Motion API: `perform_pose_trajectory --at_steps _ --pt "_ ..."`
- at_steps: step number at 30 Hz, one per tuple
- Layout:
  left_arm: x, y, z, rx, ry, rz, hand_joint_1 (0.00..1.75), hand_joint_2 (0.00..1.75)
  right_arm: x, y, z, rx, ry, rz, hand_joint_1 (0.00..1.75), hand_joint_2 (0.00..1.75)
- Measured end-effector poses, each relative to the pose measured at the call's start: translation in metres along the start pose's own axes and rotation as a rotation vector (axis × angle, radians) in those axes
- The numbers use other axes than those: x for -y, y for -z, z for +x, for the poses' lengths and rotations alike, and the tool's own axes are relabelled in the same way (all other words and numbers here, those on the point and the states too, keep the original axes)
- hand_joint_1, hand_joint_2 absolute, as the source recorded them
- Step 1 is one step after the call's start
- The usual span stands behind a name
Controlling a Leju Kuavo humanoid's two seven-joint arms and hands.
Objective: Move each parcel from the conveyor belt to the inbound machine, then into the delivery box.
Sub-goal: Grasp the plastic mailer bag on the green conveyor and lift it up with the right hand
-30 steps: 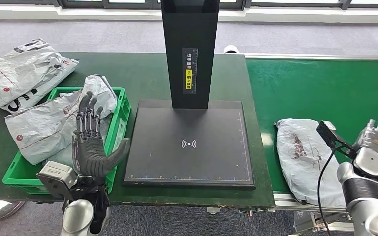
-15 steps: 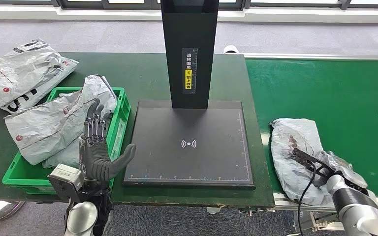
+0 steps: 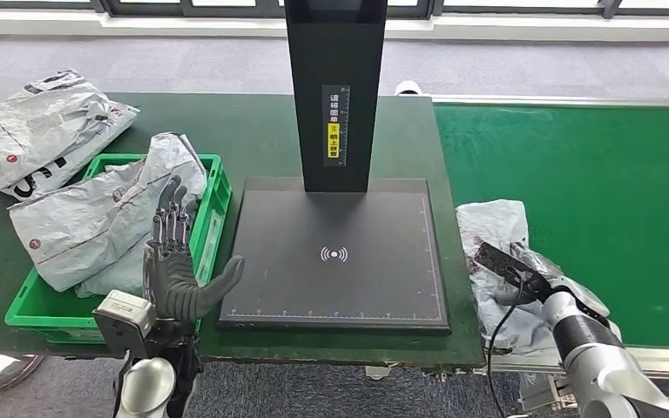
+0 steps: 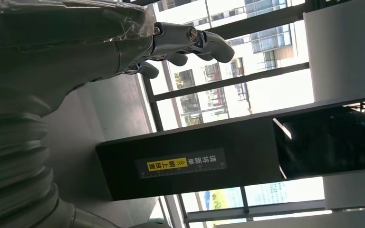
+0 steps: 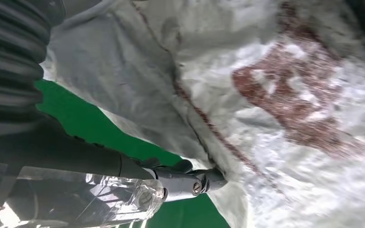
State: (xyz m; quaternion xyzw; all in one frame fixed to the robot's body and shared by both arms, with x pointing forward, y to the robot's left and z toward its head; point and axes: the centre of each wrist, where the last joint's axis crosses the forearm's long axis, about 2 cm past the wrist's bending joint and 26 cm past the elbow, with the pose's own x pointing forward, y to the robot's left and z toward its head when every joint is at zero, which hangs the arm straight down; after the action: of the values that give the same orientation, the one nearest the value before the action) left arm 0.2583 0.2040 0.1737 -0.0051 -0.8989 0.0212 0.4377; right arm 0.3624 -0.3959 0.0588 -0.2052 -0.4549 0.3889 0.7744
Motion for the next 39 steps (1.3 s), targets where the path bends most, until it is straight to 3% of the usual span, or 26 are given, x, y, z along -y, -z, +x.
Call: perform_pose_trajectory --at_steps 14,15,18,19,26,27,31,39 --pt "0.002 0.003 0.002 0.004 0.012 0.0 0.0 1.75 -0.002 0.009 0.03 0.146 0.113 -0.012 0.0 1.75" --pt "0.002 0.003 0.002 0.004 0.013 0.0 0.0 1.75 -0.003 0.009 0.032 0.145 0.115 -0.013 0.3 1.75" --pt "0.002 0.004 0.003 0.005 0.018 0.0 0.0 1.75 -0.005 0.01 0.035 0.127 0.122 -0.007 1.61 1.75" --pt "0.002 0.005 0.003 0.005 0.02 -0.001 0.0 1.75 -0.006 0.011 0.037 0.121 0.124 -0.003 1.75 1.75" --pt "0.003 0.011 0.004 0.009 0.037 -0.016 0.0 1.75 -0.023 0.012 0.048 0.11 0.139 0.024 1.75 1.75" --pt "0.003 0.011 0.004 0.008 0.04 -0.017 0.0 1.75 -0.025 0.012 0.049 0.109 0.14 0.026 1.68 1.75" --pt "0.004 0.01 0.003 0.002 0.046 -0.018 0.0 1.75 -0.029 0.013 0.052 0.091 0.142 0.029 0.0 1.75" --pt "0.005 0.008 0.001 -0.007 0.047 -0.02 0.0 1.75 -0.029 0.013 0.052 0.067 0.133 0.004 0.0 1.75"
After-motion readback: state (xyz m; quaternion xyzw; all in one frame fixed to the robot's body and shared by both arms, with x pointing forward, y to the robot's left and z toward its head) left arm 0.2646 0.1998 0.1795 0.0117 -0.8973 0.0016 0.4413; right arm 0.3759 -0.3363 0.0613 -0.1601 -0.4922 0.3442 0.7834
